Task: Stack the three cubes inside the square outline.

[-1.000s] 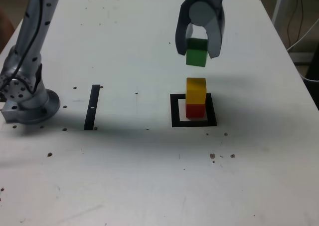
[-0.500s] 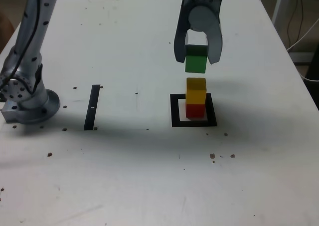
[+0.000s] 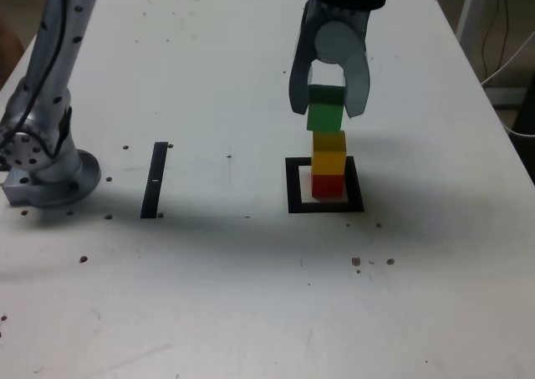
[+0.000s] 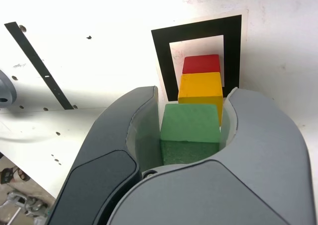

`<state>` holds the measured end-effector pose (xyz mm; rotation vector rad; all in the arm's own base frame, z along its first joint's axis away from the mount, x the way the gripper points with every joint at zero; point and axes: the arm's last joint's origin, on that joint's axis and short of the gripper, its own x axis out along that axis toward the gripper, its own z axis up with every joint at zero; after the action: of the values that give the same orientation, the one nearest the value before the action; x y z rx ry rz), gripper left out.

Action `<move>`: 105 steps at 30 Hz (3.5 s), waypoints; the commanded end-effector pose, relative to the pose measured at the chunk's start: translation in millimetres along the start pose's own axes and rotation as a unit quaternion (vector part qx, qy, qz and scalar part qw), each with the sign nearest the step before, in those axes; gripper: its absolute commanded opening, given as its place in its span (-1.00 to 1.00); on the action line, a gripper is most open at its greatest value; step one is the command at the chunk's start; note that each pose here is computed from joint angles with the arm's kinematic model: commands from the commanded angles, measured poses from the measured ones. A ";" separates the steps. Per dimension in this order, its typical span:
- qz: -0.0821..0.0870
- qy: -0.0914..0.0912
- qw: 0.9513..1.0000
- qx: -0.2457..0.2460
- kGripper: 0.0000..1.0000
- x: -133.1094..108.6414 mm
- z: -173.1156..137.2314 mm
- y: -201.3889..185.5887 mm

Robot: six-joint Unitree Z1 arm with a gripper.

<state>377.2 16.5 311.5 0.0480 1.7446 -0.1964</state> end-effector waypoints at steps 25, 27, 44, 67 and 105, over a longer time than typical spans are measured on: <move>-0.009 0.013 1.000 -0.001 0.94 14.5 10.4 -2.5; -0.009 0.013 1.000 -0.001 0.97 14.1 9.8 -2.6; 0.016 -0.012 1.000 -0.004 0.99 -9.8 -11.5 -6.7; 0.034 -0.014 0.999 -0.031 0.99 -13.8 -129.6 -23.6; 0.004 0.028 0.998 -0.061 0.99 121.0 -202.1 -23.6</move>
<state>155.4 15.8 228.7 -0.0269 1.8154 -0.0838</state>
